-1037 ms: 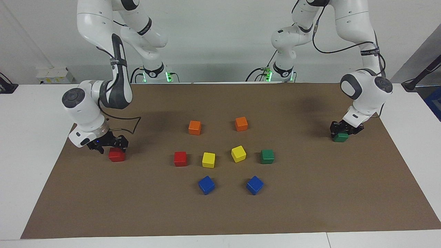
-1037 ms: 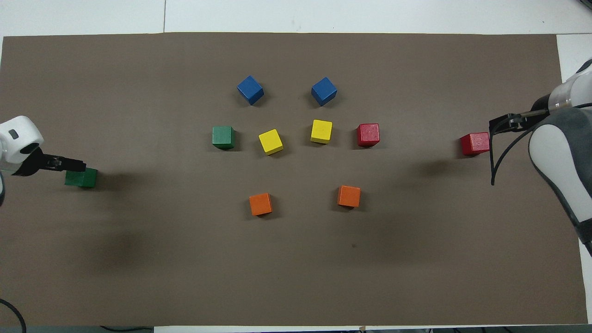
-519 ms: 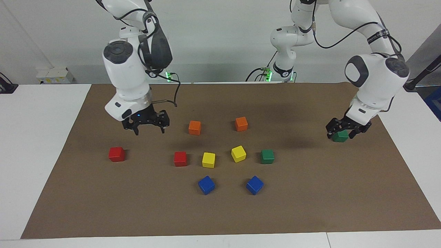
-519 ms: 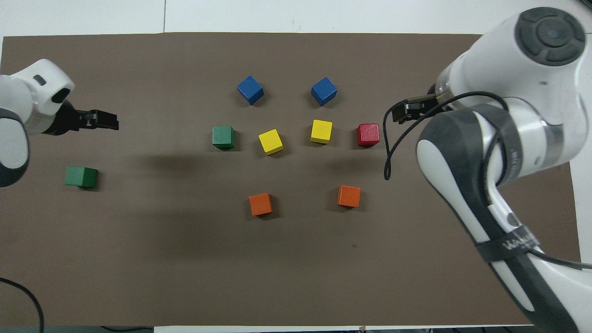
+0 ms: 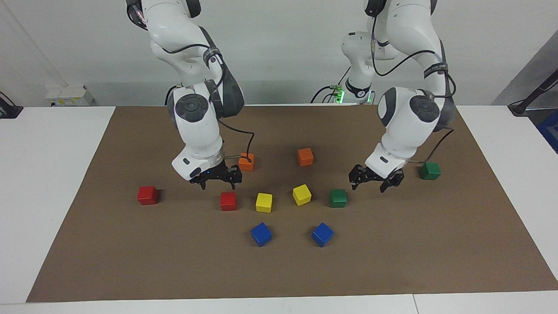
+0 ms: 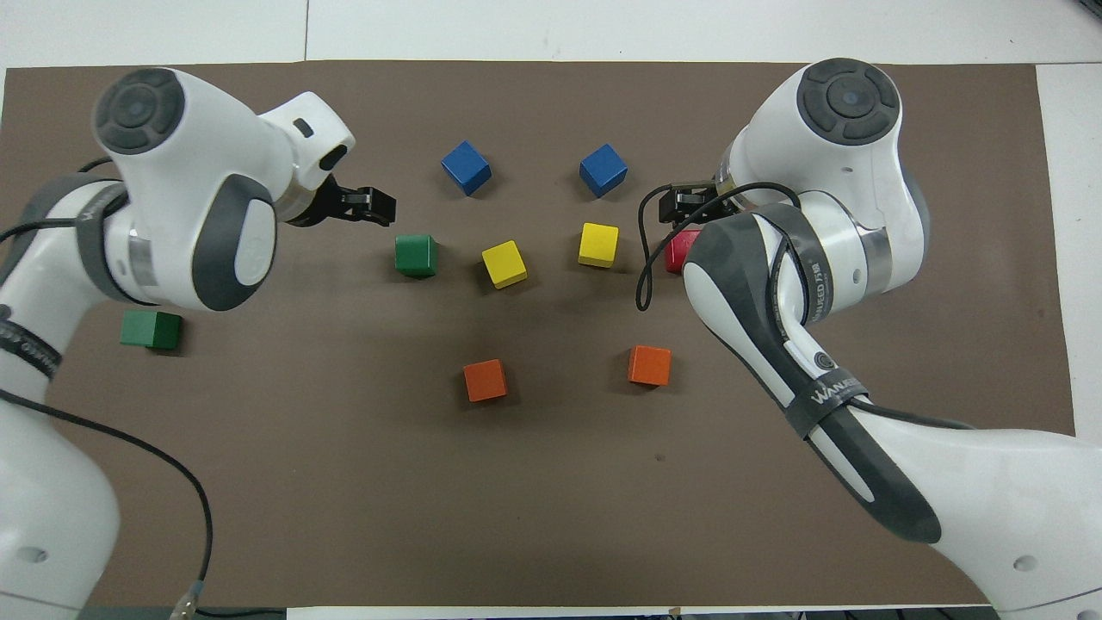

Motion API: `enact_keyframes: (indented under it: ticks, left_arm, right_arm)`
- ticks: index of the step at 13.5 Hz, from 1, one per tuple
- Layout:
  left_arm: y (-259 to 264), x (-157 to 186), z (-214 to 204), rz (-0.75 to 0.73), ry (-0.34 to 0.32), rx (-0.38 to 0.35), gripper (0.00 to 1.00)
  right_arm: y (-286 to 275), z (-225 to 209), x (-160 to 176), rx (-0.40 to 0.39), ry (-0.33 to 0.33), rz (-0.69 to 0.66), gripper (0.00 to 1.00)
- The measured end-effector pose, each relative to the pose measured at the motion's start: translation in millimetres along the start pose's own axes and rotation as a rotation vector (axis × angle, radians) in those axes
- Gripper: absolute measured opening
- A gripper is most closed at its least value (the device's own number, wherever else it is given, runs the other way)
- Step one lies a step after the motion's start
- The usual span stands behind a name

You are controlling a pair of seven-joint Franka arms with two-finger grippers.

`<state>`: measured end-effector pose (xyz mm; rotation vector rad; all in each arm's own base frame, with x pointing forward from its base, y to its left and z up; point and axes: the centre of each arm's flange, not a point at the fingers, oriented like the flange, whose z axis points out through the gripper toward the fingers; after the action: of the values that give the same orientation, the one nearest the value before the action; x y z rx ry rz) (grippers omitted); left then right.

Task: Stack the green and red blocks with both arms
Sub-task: 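Grasp the second green block with the left gripper while the right gripper grasps red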

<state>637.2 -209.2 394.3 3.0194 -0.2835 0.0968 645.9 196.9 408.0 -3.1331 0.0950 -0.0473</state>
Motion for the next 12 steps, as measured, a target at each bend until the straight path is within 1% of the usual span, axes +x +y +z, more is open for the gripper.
enact_keyframes:
  ticks: [2, 3, 8, 12]
  left_arm:
    - [14.8, 5.1, 33.4, 0.026, -0.002, 0.004, 1.00]
    - [15.3, 5.9, 43.3, 0.027, -0.008, 0.006, 1.00]
    - [24.2, -1.2, 67.6, 0.042, -0.005, 0.009, 1.00]
    - [31.2, -12.6, 85.5, 0.054, -0.018, 0.012, 1.00]
  right_arm:
    - [-1.1, 11.7, 2.2, 0.000, -0.006, 0.006, 1.00]
    - [-1.2, 16.3, 2.9, 0.000, -0.009, 0.006, 1.00]
    - [-2.1, 48.4, 6.7, 0.010, 0.002, 0.007, 1.00]
    - [0.8, 86.5, -2.2, 0.021, 0.020, 0.006, 1.00]
